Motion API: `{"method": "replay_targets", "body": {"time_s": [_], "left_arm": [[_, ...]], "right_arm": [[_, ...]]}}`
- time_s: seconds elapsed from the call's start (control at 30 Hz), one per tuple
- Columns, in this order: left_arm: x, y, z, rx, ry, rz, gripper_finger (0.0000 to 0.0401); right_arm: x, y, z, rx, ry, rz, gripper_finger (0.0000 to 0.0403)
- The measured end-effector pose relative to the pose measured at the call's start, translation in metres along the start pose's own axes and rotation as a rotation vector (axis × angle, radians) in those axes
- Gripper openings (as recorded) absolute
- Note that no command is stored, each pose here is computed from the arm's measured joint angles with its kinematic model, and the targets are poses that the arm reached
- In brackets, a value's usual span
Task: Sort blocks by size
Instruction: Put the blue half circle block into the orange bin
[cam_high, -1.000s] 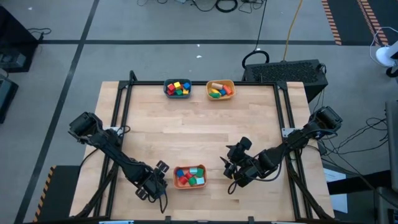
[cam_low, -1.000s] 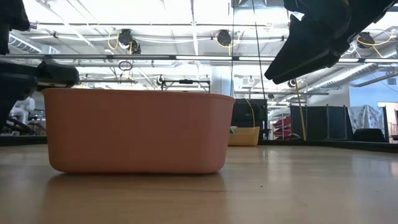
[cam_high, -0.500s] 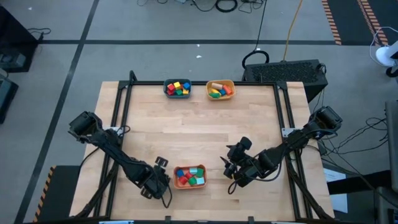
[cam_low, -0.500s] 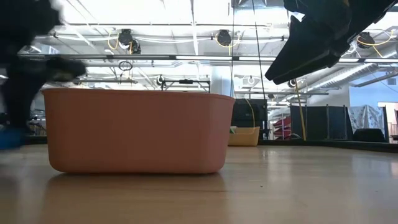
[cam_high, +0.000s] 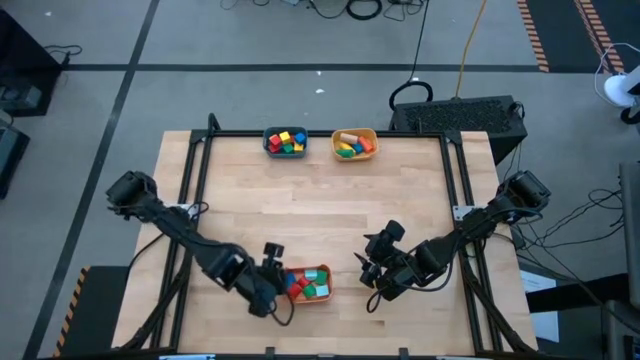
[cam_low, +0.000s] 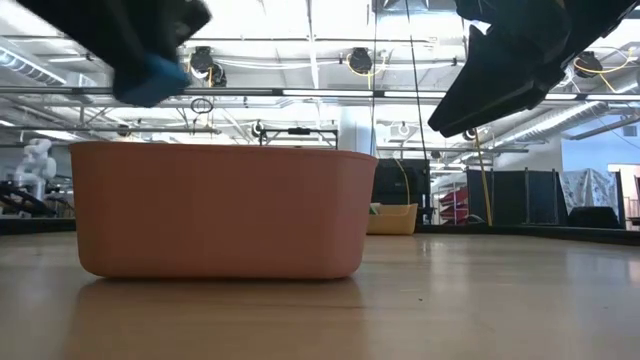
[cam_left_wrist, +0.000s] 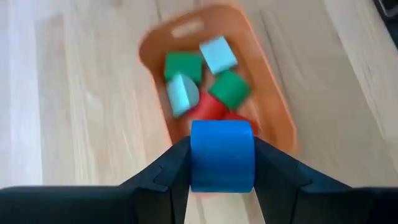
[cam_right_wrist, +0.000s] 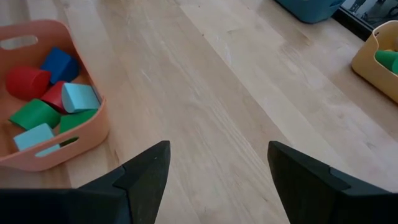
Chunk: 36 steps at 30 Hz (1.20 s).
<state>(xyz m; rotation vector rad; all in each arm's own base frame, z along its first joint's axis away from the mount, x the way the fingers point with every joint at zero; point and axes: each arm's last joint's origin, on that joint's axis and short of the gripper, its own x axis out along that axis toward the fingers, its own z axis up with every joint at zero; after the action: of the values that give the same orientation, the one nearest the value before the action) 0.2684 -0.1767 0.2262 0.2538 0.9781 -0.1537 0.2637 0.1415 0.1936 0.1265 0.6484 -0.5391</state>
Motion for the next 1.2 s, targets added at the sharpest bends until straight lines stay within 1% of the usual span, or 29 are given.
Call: {"method": "replay_targets", "body": {"time_s": [0.1, 0.23, 0.33, 0.43, 0.57, 0.63, 0.8, 0.87, 1.1, 1.2], "left_arm": [[0.01, 0.009, 0.006, -0.032, -0.019, -0.005, 0.0144], [0.031, 0.022, 0.007, -0.065, 0.018, -0.005, 0.0145], [0.046, 0.027, 0.006, -0.082, 0.047, -0.005, 0.0145], [0.054, 0.029, 0.008, -0.101, 0.044, -0.039, 0.0145], [0.06, 0.027, 0.012, -0.113, 0.01, -0.125, 0.0145], [0.062, 0.024, 0.014, -0.094, -0.011, -0.161, 0.0146], [0.062, 0.022, 0.014, -0.091, -0.011, -0.156, 0.0148], [0.062, 0.023, 0.014, -0.092, -0.014, -0.132, 0.0158], [0.063, 0.027, 0.014, -0.15, -0.007, -0.103, 0.0225], [0.063, 0.027, 0.013, -0.152, -0.006, -0.09, 0.0236]], "right_arm": [[0.0, 0.0, 0.0, 0.001, -0.001, 0.001, 0.0256], [0.0, 0.0, 0.0, 0.001, 0.0, 0.002, 0.0256], [0.0, 0.0, 0.0, 0.0, 0.001, 0.001, 0.0256], [0.0, 0.0, 0.0, -0.002, 0.001, 0.002, 0.0256], [0.0, 0.0, 0.0, -0.008, 0.001, 0.001, 0.0256], [0.0, 0.0, 0.0, -0.008, 0.001, 0.001, 0.0256], [0.0, 0.0, 0.0, -0.008, 0.002, 0.002, 0.0256], [0.0, 0.0, 0.0, -0.007, 0.003, 0.003, 0.0256], [0.0, 0.0, 0.0, -0.007, 0.005, 0.004, 0.0256], [0.0, 0.0, 0.0, -0.006, 0.005, 0.004, 0.0256]]}}
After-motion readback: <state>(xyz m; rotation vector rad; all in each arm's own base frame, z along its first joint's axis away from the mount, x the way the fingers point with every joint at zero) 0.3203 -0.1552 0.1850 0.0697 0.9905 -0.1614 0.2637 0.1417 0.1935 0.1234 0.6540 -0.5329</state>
